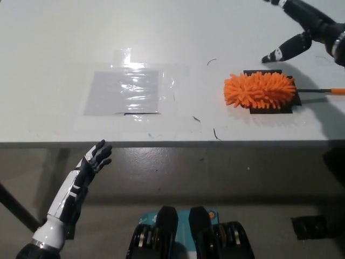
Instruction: The robot uses it right hand to pick up an extended orange duster kept in the middle of the desk and presses its handle against the desk to collapse it
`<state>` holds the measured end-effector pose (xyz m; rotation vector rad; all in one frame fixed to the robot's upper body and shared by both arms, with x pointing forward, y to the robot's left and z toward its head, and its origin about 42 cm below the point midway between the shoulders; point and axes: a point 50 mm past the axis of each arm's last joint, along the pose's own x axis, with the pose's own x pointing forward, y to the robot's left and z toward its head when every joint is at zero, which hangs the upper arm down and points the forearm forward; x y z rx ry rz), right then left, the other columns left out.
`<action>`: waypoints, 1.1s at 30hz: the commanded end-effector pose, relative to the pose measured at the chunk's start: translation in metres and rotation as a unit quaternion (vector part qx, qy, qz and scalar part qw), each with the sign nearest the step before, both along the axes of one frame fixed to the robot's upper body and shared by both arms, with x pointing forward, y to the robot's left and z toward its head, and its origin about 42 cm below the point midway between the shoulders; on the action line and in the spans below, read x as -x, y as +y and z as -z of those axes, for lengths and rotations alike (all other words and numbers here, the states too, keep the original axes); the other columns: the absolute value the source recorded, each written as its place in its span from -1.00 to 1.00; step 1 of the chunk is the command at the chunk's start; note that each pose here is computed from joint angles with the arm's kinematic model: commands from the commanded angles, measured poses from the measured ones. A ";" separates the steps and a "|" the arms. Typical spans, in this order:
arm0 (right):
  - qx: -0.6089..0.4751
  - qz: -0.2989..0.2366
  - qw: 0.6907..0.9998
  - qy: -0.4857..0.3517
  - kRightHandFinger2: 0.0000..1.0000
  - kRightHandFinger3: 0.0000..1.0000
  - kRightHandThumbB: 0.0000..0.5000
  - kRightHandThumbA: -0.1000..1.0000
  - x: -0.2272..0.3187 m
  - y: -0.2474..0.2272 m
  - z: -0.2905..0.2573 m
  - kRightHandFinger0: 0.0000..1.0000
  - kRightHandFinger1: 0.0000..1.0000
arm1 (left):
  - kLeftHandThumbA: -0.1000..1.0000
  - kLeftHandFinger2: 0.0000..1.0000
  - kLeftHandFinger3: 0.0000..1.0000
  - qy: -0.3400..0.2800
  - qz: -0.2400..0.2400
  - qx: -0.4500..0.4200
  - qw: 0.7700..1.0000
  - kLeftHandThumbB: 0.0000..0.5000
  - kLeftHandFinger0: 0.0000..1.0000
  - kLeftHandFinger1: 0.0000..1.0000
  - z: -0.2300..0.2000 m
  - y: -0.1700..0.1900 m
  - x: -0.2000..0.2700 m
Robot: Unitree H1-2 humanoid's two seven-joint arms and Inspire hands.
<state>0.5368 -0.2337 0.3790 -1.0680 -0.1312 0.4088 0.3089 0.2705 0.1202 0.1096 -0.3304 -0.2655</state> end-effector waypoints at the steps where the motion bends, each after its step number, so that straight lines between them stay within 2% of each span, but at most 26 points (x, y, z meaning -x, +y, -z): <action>1: 0.057 -0.019 0.998 0.002 1.00 1.00 0.60 1.00 -0.014 0.014 -0.027 1.00 1.00 | 1.00 1.00 1.00 -0.028 0.006 0.005 1.000 0.03 1.00 1.00 -0.010 -0.001 0.000; 2: 0.076 -0.020 0.997 0.005 1.00 1.00 0.66 1.00 -0.018 0.019 -0.025 1.00 1.00 | 1.00 1.00 1.00 -0.029 0.007 0.006 1.000 0.04 1.00 1.00 -0.010 -0.001 0.000; 6: 0.093 -0.029 0.995 0.020 1.00 1.00 0.64 1.00 -0.026 0.027 -0.017 1.00 1.00 | 1.00 1.00 1.00 -0.026 0.006 0.011 1.000 -0.05 1.00 1.00 -0.010 -0.001 0.002; 12: 0.122 -0.024 0.991 0.047 1.00 1.00 0.74 1.00 -0.040 0.036 -0.004 1.00 1.00 | 1.00 1.00 1.00 -0.028 0.006 0.004 1.000 -0.03 1.00 1.00 -0.011 0.000 -0.003; 20: 0.163 -0.015 0.984 0.075 1.00 1.00 0.60 1.00 -0.049 0.043 0.022 1.00 1.00 | 1.00 1.00 1.00 -0.023 0.006 0.003 1.000 -0.02 1.00 1.00 -0.007 0.002 0.005; 24: 0.205 0.006 0.975 0.081 1.00 1.00 0.63 1.00 -0.054 0.046 0.032 1.00 1.00 | 1.00 1.00 1.00 -0.022 0.005 0.003 1.000 0.04 1.00 1.00 -0.006 0.002 0.005; 33: 0.243 0.047 0.965 0.088 1.00 1.00 0.72 1.00 -0.061 0.036 0.048 1.00 1.00 | 1.00 1.00 1.00 -0.020 0.004 0.004 1.000 0.01 1.00 1.00 -0.009 0.003 0.005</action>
